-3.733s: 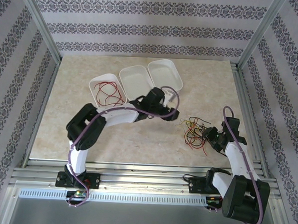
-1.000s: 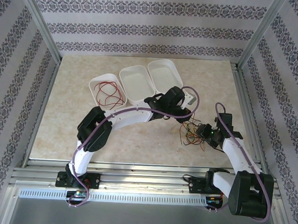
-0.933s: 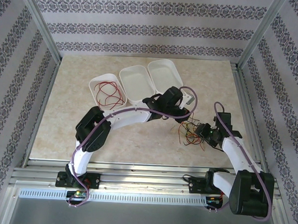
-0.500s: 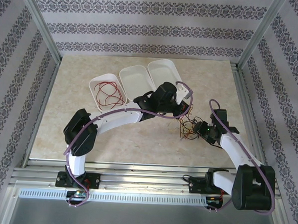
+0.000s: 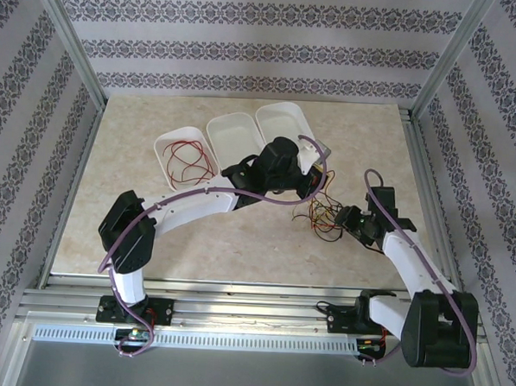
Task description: Untangle the cables
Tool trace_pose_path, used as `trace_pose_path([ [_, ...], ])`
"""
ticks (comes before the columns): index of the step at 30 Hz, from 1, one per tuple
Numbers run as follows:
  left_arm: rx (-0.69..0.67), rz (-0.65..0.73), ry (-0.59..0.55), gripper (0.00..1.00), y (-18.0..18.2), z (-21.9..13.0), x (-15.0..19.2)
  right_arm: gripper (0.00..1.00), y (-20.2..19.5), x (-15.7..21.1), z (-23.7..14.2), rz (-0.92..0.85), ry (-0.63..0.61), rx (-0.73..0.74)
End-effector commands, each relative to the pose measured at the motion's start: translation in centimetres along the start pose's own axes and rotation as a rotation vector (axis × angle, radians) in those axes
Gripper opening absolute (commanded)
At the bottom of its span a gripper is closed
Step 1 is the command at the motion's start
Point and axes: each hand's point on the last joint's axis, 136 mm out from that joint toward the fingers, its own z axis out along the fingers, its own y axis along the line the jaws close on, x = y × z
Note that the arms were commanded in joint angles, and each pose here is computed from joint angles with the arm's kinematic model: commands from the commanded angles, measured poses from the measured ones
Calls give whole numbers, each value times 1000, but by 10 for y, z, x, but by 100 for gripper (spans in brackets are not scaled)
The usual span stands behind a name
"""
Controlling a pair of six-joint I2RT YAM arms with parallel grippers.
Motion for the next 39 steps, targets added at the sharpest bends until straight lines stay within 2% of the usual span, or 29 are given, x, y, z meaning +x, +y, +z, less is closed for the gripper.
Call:
trace_pose_path([
  [1, -17, -23, -55, 0, 12, 0, -14, 54, 18, -10, -16, -34, -44, -57],
  [7, 13, -18, -106, 0, 7, -8, -29, 56, 37, -17, -26, -93, -84, -88],
  [8, 16, -16, -113, 0, 5, -10, -31, 59, 38, -18, -26, -110, -89, -75],
  [12, 46, -20, -136, 0, -1, -13, -39, 80, 43, -15, -16, -189, -77, -35],
  [15, 68, -32, -146, 0, -4, -14, -42, 90, 43, -14, -7, -233, -78, 18],
  [19, 87, -53, -153, 0, -6, -13, -42, 98, 46, -20, 3, -235, -92, 46],
  [24, 101, -72, -156, 0, -8, -15, -42, 98, 51, -27, 15, -245, -102, 66],
  [29, 88, -80, -171, 0, -4, -23, -47, 98, 39, -25, 30, -232, -71, 125],
  [39, 85, -80, -241, 0, 3, -58, -73, 94, 25, -15, 40, -209, -27, 162],
])
